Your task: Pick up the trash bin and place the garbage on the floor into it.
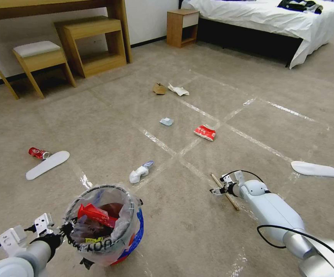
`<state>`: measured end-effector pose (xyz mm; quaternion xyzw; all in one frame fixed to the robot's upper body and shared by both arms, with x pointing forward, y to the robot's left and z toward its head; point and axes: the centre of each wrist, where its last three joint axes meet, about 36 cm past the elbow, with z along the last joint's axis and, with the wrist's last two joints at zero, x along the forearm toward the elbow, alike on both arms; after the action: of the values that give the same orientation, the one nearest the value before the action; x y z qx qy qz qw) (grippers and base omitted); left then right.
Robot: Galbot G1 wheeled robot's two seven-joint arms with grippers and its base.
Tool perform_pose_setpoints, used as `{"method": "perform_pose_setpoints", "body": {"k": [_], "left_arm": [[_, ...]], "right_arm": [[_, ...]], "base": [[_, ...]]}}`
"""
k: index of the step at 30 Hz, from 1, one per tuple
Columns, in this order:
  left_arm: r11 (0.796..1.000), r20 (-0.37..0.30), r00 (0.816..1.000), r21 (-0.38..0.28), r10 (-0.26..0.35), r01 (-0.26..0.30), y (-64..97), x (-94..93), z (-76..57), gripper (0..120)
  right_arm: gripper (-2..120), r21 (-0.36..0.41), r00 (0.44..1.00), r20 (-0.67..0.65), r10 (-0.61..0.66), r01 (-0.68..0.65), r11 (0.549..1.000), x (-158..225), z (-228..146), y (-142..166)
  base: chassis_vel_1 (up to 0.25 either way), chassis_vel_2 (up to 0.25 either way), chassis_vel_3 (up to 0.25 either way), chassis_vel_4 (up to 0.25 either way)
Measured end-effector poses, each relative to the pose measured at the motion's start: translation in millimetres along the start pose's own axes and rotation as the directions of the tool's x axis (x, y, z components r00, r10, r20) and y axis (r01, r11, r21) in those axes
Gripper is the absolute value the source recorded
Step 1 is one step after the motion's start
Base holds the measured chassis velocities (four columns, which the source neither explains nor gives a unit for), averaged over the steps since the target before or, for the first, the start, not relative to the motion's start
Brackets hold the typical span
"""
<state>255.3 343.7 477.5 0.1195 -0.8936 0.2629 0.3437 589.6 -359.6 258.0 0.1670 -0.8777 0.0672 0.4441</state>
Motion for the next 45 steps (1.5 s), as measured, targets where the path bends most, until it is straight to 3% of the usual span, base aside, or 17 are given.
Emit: {"method": "perform_pose_setpoints", "body": {"k": [45], "left_arm": [[1.000,-0.006,1.000,-0.008,-0.008,0.008,1.1,1.9,2.1,0]], "right_arm": [[100,-0.043,1.000,0.003,-0.003,0.003,0.999,-13.8,12.8,4.9]], "base": [[0.000,0.000,0.000,0.000]]}}
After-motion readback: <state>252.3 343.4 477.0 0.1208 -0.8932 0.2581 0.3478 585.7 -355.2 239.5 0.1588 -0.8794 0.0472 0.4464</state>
